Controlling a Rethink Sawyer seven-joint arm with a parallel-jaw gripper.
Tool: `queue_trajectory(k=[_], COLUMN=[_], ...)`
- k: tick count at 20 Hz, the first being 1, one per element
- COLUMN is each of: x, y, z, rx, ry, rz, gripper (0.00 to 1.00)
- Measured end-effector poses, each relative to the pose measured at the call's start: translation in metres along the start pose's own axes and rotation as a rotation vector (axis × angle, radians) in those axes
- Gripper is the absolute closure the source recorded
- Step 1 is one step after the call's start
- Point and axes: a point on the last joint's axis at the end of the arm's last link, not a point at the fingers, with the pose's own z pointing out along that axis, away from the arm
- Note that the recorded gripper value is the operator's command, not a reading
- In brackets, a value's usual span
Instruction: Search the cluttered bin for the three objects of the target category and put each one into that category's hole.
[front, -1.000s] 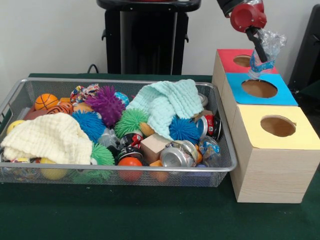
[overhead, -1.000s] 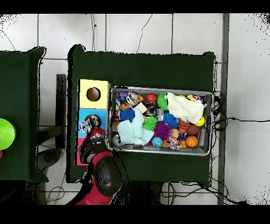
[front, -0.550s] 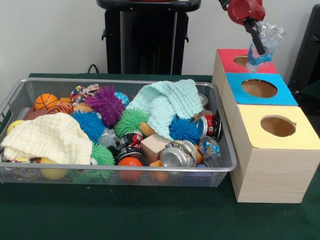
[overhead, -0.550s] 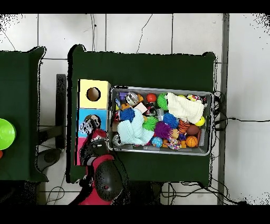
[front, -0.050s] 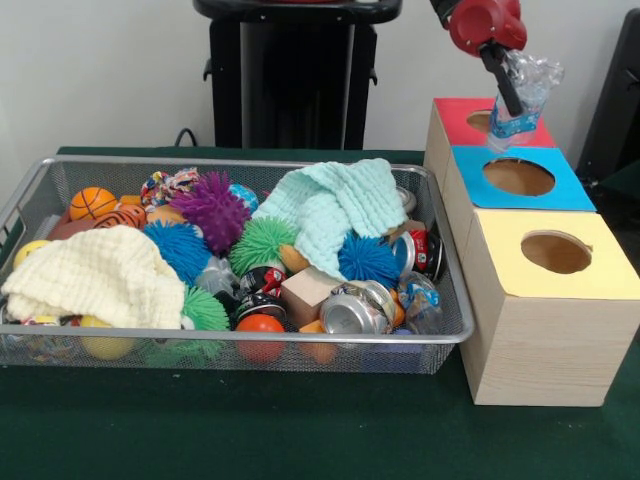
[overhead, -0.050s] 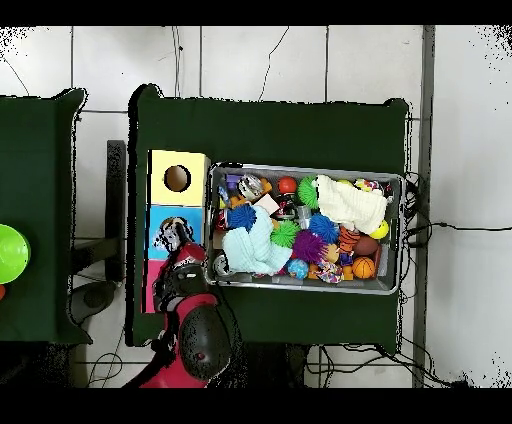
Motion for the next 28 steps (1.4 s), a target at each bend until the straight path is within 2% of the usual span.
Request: queue_trajectory(k=[11, 21, 28], x=[0.002, 0.008, 0.015], y=[0.007, 0.008, 0.007], z=[0.025, 0.058, 0.069], rx=[-0.013, -0.013, -0.011], ry=[0.009, -0.029, -0.013], rz=[-0.002, -0.045, -0.053], gripper=[1.0, 1.0, 1.0])
